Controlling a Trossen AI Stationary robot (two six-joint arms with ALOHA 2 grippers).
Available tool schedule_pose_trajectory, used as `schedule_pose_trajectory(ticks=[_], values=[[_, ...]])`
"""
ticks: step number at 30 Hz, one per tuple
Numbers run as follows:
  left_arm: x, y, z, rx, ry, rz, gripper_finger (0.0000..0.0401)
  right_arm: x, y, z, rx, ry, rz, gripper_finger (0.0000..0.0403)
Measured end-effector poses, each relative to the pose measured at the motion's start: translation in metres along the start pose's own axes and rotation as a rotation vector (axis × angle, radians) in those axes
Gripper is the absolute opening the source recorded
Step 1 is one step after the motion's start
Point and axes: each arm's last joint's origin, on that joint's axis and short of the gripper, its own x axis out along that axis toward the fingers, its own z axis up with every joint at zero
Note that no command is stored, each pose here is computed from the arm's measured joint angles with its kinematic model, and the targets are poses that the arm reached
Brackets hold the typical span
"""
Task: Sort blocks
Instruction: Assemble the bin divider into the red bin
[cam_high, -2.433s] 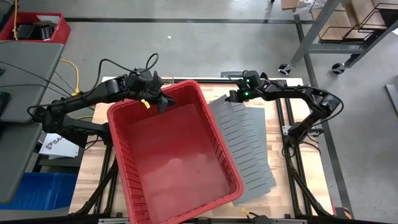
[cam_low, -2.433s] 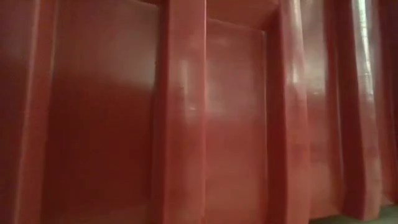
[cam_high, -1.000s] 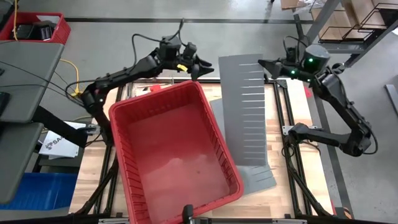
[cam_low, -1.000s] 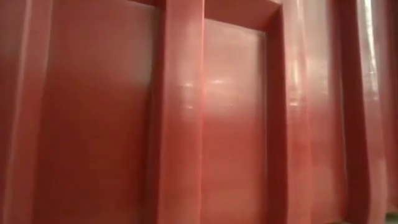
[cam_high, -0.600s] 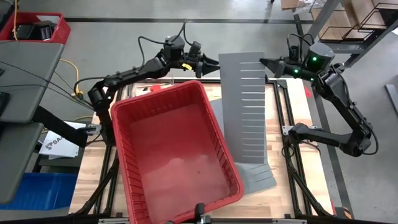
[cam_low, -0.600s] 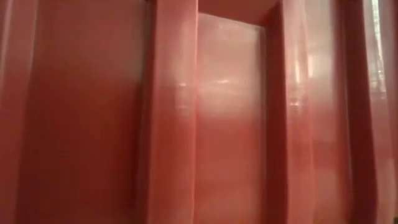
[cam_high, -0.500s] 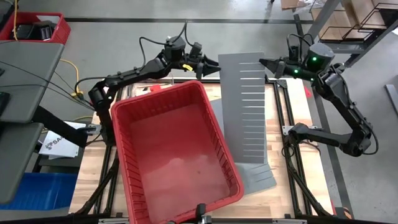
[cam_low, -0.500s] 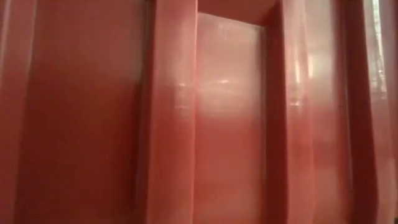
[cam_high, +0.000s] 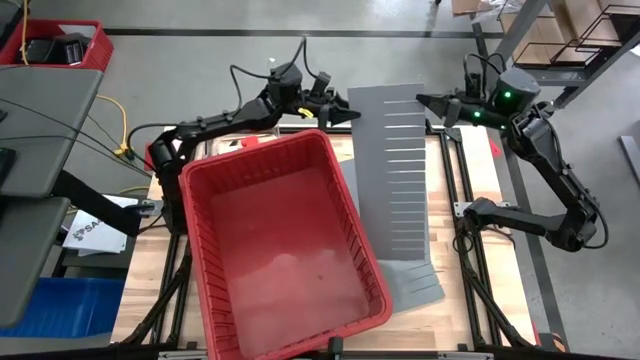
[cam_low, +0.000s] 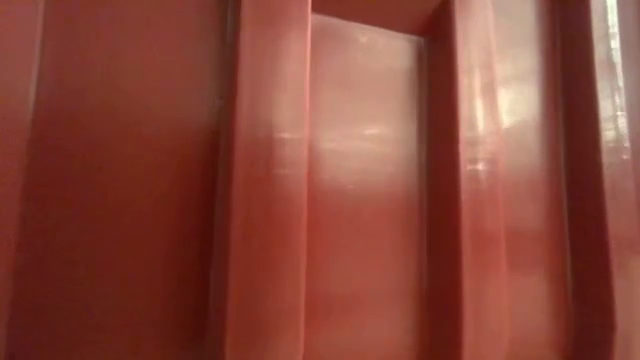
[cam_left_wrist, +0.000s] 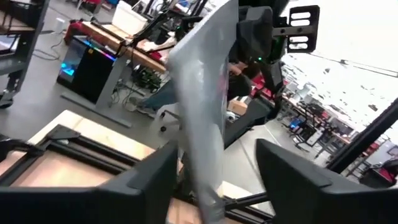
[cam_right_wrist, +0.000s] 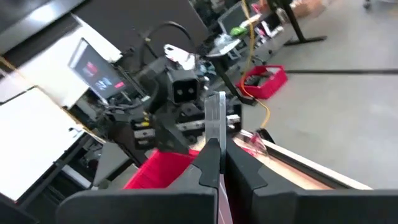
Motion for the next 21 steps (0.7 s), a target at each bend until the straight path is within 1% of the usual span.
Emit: schedule_pose_trajectory(ticks=[2,4,5,6,10,12,15,19,21], values=[[0.003,-0.004,-0.001,0.011,-0.006,-0.017,0.0128,0.000,0.001,0.002,0.004,-0.013,0.017,0.0000],[0.005,-0.008,0.000,0.024,-0.020,-0.034,0.0053,0.000,0.002,0.003,0.001,-0.021,0.033,0.0000],[0.006,-0.010,0.000,0.021,-0.027,-0.042,0.0027,0.000,0.003,0.003,-0.005,-0.022,0.042,0.0000],[0.006,-0.011,0.001,0.006,-0.036,-0.048,0.0016,0.000,0.003,0.004,-0.012,-0.026,0.049,0.0000],[0.004,-0.014,0.004,-0.003,-0.044,-0.058,0.0005,0.000,0.004,0.005,-0.003,-0.033,0.060,0.0003],[0.000,-0.017,0.009,0.000,-0.054,-0.059,0.0004,-0.001,0.005,0.005,0.002,-0.036,0.063,0.0016],[-0.008,-0.019,0.016,0.008,-0.070,-0.056,0.0003,-0.003,0.007,0.007,-0.014,-0.055,0.082,0.0058],[-0.017,-0.018,0.024,0.010,-0.083,-0.031,0.0002,-0.013,0.017,0.013,-0.070,-0.132,0.099,0.0133],[-0.022,-0.018,0.027,0.007,-0.087,-0.019,0.0002,-0.019,0.024,0.019,-0.133,-0.163,0.084,0.0165]])
